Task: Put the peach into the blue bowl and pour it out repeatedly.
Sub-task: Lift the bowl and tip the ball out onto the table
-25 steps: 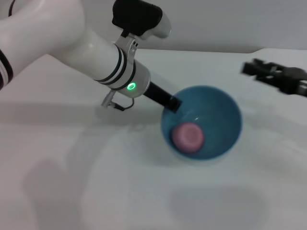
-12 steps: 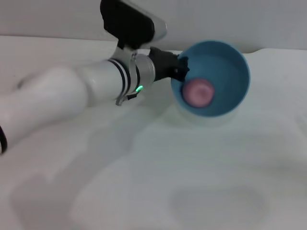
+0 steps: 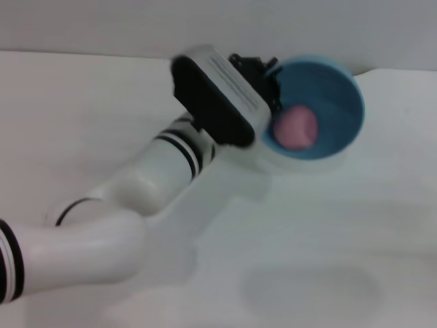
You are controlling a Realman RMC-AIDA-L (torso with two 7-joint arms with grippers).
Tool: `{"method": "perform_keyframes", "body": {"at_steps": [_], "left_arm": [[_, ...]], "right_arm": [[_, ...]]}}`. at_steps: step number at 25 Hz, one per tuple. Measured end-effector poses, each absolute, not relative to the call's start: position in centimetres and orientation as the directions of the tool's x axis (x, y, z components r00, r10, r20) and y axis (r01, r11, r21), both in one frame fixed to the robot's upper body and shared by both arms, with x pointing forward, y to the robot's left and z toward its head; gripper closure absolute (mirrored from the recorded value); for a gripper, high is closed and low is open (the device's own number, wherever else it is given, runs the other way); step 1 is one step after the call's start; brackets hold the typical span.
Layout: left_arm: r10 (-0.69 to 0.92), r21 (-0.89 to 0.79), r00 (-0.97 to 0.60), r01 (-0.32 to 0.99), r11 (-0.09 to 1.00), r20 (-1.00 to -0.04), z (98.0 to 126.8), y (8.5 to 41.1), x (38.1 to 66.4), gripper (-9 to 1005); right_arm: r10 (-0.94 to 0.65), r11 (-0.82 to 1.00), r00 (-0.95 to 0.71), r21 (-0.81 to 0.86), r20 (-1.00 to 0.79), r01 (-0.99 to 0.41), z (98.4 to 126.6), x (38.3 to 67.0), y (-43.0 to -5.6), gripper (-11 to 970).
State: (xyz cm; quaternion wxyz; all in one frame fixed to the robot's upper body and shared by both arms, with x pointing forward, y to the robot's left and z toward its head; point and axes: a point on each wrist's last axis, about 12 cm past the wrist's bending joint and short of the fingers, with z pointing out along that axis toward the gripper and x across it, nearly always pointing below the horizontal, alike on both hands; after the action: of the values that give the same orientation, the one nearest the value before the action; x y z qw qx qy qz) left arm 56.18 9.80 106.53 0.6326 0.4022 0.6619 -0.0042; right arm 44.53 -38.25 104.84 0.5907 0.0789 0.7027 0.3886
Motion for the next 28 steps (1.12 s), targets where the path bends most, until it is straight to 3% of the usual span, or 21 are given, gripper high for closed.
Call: {"method": "perform_keyframes", "body": {"at_steps": [7, 14, 15, 18, 24, 28], "left_arm": [[0.741, 0.822, 0.385, 0.403, 0.401, -0.550, 105.3, 9.5, 53.6, 997], [0.771, 0.879, 0.437, 0.332, 0.342, -0.464, 105.3, 9.7, 53.0, 998], [0.785, 0.923, 0.488, 0.240, 0.300, -0.382, 105.3, 10.1, 52.2, 998], [0.801, 0.947, 0.505, 0.186, 0.263, -0.322, 105.3, 10.3, 52.0, 998], [0.821, 0.963, 0.504, 0.161, 0.216, -0.269, 105.0, 10.8, 52.1, 998], [0.819, 0.936, 0.456, 0.195, 0.291, -0.350, 105.0, 11.4, 52.6, 997]], "right_arm": [[0.565, 0.696, -0.285, 0.633, -0.774, -0.339, 104.7, 44.3, -38.5, 374], [0.544, 0.711, -0.277, 0.610, -0.792, -0.349, 104.5, 44.1, -38.2, 378], [0.546, 0.710, -0.278, 0.612, -0.791, -0.348, 104.4, 44.1, -38.2, 379], [0.553, 0.704, -0.282, 0.621, -0.784, -0.344, 104.2, 43.9, -38.0, 381], [0.568, 0.692, -0.292, 0.638, -0.770, -0.336, 103.8, 43.6, -37.7, 384], [0.567, 0.684, -0.310, 0.646, -0.763, -0.338, 103.6, 43.6, -37.4, 387]]}}
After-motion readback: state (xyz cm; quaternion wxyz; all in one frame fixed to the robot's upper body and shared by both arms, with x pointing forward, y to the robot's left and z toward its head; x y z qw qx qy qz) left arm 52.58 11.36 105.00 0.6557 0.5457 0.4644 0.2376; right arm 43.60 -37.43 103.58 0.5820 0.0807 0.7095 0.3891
